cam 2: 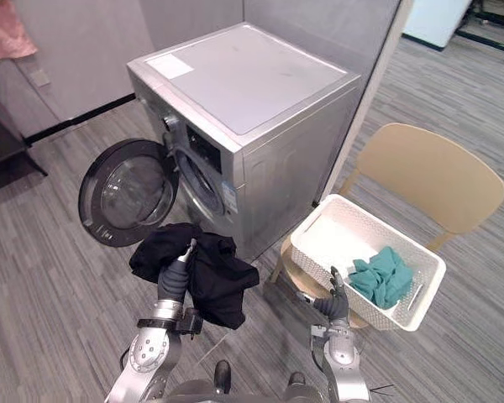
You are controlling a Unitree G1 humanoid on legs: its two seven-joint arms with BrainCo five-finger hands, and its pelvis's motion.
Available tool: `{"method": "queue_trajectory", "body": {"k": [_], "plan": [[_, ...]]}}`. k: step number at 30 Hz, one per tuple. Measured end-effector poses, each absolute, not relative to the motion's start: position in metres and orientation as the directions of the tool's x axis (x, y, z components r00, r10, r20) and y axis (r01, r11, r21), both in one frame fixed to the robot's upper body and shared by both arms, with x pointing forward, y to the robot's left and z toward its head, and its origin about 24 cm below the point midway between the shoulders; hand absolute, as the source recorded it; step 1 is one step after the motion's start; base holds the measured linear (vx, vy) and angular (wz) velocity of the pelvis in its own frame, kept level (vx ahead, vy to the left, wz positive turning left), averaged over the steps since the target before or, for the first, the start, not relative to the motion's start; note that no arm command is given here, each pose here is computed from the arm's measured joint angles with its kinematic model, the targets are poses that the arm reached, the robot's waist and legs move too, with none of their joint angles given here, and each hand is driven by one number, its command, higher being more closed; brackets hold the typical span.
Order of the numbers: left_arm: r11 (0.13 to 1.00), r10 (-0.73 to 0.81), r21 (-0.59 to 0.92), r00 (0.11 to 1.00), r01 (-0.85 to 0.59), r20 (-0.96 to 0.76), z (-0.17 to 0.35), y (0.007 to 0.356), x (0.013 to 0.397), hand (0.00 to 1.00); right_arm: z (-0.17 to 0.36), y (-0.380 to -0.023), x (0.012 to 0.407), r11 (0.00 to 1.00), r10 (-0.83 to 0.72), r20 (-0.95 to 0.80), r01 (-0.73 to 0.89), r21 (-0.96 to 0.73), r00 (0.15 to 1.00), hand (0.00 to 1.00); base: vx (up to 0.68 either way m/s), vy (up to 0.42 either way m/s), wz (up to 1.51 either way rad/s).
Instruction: Pick up the laundry basket with both hands and put the clothes into the washing machine.
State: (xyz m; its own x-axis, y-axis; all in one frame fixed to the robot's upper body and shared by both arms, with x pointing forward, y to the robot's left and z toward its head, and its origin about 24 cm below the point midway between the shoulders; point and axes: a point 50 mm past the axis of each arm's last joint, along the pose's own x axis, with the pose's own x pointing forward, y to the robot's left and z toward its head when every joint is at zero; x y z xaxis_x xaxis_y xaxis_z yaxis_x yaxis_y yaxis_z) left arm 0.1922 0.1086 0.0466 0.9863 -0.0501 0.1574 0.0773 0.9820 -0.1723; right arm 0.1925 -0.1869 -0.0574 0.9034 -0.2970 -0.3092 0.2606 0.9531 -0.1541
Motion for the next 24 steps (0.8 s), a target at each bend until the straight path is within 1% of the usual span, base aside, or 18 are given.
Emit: {"method": "queue_trajectory", "body": {"k": [4, 7, 10, 12, 16, 18, 21, 24], "plan": [[0.984, 0.006, -0.179, 0.991, 0.018, 0.135, 0.042, 0.117, 0.195, 1.0, -0.061, -0.191, 0.192, 0.951, -0.302, -0.324, 0.258, -0.173, 0.897, 0.0, 0.0, -0.055, 1.09], [0.985, 0.011, -0.175, 0.992, 0.011, 0.124, 0.039, 0.119, 0.196, 1.0, -0.055, -0.195, 0.2, 0.948, -0.305, -0.296, 0.26, -0.182, 0.905, 0.0, 0.02, 0.04, 0.93], [0.984, 0.021, -0.18, 0.993, -0.001, 0.114, 0.038, 0.119, 0.195, 1.0, -0.053, -0.199, 0.203, 0.945, -0.31, -0.286, 0.261, -0.196, 0.907, 0.0, 0.09, 0.226, 0.49], [0.985, 0.022, -0.172, 0.992, -0.001, 0.124, 0.04, 0.12, 0.198, 1.0, -0.057, -0.192, 0.202, 0.952, -0.289, -0.304, 0.239, -0.191, 0.908, 0.0, 0.31, 0.296, 0.37], [0.988, 0.013, -0.154, 0.995, 0.002, 0.099, 0.034, 0.121, 0.203, 1.0, -0.054, -0.184, 0.212, 0.961, -0.26, -0.299, 0.217, -0.169, 0.918, 0.0, 0.39, 0.414, -0.02], [0.993, 0.007, -0.119, 0.996, 0.003, 0.086, 0.031, 0.126, 0.201, 1.0, -0.053, -0.176, 0.215, 0.966, -0.248, -0.298, 0.214, -0.144, 0.922, 0.0, 0.4, 0.341, -0.17], [0.996, 0.003, -0.093, 0.997, 0.004, 0.073, 0.028, 0.13, 0.197, 1.0, -0.051, -0.166, 0.219, 0.973, -0.225, -0.291, 0.198, -0.12, 0.93, 0.0, 0.32, 0.227, -0.39], [0.995, -0.006, -0.103, 0.997, 0.014, 0.076, 0.029, 0.126, 0.198, 1.0, -0.053, -0.163, 0.218, 0.976, -0.21, -0.3, 0.185, -0.113, 0.931, 0.0, 0.38, 0.128, -0.48]]}}
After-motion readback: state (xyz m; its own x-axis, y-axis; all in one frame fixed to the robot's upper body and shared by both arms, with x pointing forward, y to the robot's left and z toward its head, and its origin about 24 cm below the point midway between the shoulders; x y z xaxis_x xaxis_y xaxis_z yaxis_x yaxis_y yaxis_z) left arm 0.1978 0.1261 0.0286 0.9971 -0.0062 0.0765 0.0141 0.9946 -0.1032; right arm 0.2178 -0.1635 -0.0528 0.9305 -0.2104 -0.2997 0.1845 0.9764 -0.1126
